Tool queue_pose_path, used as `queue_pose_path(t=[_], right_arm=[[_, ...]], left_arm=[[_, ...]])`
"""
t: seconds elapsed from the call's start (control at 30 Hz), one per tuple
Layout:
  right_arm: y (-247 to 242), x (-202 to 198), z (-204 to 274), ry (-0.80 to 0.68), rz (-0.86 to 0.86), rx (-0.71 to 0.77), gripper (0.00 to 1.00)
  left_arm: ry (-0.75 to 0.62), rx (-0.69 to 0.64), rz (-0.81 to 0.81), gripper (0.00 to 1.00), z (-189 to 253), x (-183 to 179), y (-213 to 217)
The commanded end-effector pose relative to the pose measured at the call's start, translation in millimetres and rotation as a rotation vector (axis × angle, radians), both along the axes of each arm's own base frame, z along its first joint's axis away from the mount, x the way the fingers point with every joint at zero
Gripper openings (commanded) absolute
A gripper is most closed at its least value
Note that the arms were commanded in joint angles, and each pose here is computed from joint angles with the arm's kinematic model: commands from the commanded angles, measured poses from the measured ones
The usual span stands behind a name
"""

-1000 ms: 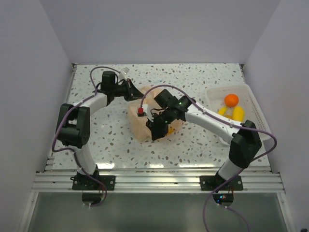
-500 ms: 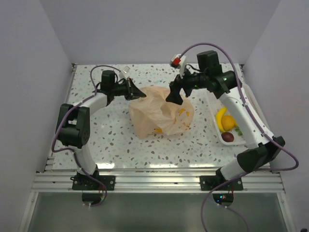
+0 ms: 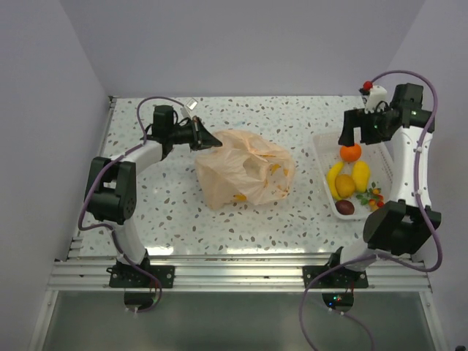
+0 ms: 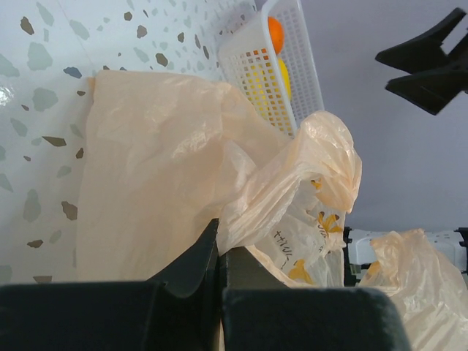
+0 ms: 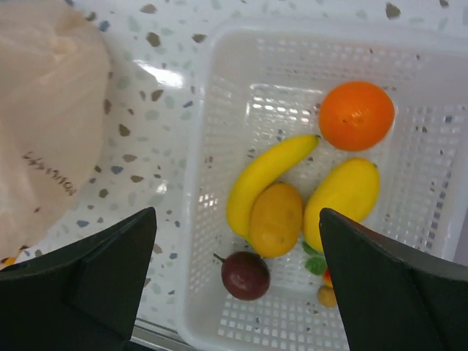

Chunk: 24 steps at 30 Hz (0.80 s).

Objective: Place the fake fruits into the plastic bag and tie a complex knot

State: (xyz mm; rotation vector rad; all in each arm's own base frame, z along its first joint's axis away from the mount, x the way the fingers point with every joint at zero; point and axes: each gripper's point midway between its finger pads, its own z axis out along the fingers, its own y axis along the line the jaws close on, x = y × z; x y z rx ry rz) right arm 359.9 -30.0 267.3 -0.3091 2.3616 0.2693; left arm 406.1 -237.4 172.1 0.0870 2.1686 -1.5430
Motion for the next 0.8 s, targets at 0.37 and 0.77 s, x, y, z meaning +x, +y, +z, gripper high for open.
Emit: queue_pose_path(t=[0.37,0.77], right_arm=[[-93.6,69.0,-131.8,0.235,-0.321,-0.161,0.97],[-104.5,90.0,-184.4,0.241,-0.378,-0.182,0.97]], left_arm=[[-0.112,-0.014,-0.025,0.0,26.7,-1.6,-0.3],[-0.118,-0.022,-0.02,0.0,28.7,2.1,-1.7]])
